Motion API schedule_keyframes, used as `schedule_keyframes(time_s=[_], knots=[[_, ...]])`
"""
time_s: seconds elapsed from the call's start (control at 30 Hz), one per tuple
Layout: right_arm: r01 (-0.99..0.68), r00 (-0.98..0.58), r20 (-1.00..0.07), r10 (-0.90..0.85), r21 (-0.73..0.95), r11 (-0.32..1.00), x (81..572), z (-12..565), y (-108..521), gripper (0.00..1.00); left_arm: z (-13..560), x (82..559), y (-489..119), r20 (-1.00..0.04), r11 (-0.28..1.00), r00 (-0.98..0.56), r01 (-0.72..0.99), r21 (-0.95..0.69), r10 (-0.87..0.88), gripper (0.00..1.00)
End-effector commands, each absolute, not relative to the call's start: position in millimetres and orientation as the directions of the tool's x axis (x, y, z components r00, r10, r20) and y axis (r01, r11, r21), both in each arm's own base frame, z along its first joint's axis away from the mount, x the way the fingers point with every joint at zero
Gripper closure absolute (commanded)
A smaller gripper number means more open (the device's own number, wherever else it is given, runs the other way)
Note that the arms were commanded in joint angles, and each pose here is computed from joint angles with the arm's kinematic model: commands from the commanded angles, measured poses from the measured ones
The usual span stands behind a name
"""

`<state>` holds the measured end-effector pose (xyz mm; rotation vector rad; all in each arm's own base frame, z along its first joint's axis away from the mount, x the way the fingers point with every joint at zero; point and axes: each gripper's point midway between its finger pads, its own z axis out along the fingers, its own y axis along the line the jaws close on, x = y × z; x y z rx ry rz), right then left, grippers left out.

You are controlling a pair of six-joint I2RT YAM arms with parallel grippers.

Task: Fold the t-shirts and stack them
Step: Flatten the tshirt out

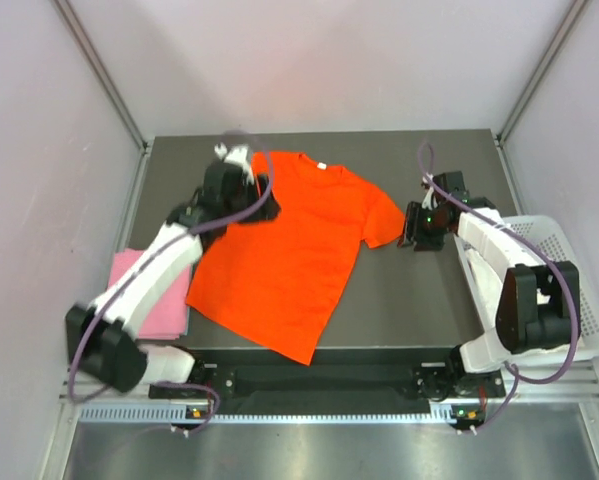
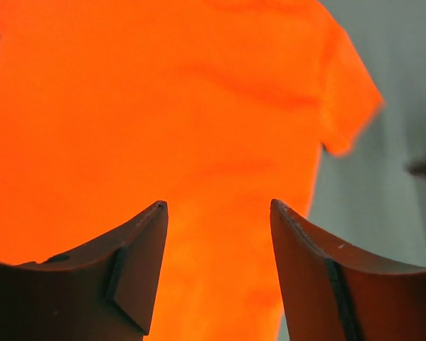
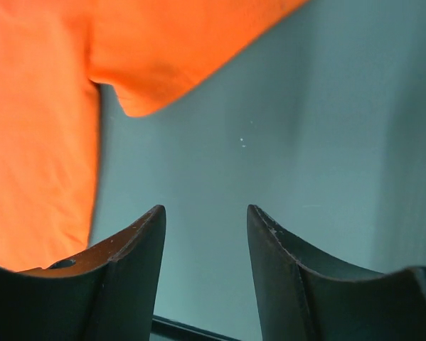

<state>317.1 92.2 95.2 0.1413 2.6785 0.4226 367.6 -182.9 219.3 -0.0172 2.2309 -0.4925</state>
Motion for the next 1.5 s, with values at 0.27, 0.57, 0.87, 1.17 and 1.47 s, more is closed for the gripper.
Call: schedule_keyframes(time_s=[0.27, 0.57, 0.87, 1.17, 1.47], knots=[[-0.011, -0.888, -0.454, 0.074, 0.182, 0.983, 391.0, 68.8, 81.2, 0.44, 147.8, 198.8, -165.2, -0.482, 0.822, -0.79, -0.048, -0.567, -0.379, 0.42], [0.038, -0.884, -0.464, 0.057, 0.05, 0.998, 430.2, 52.9, 61.2, 0.56, 147.4, 179.1, -148.8, -0.466, 0.839, -0.799, -0.086, -0.537, -0.38, 0.42], [0.053, -0.887, -0.459, 0.054, 0.014, 0.998, 439.5, 39.6, 56.3, 0.66, 155.8, 196.3, -148.1, -0.528, 0.89, -0.798, -0.022, -0.455, -0.29, 0.4], [0.068, -0.9, -0.433, 0.06, -0.003, 0.998, 444.4, 25.3, 52.7, 0.88, 159.5, 213.2, -152.7, -0.55, 0.916, -0.804, 0.017, -0.401, -0.226, 0.4], [0.273, -0.829, -0.525, 0.192, -0.08, 0.959, 443.1, 65.1, -10.8, 1.0, 159.2, 234.4, -204.6, -0.503, 0.863, -0.86, 0.186, -0.471, -0.089, 0.54]])
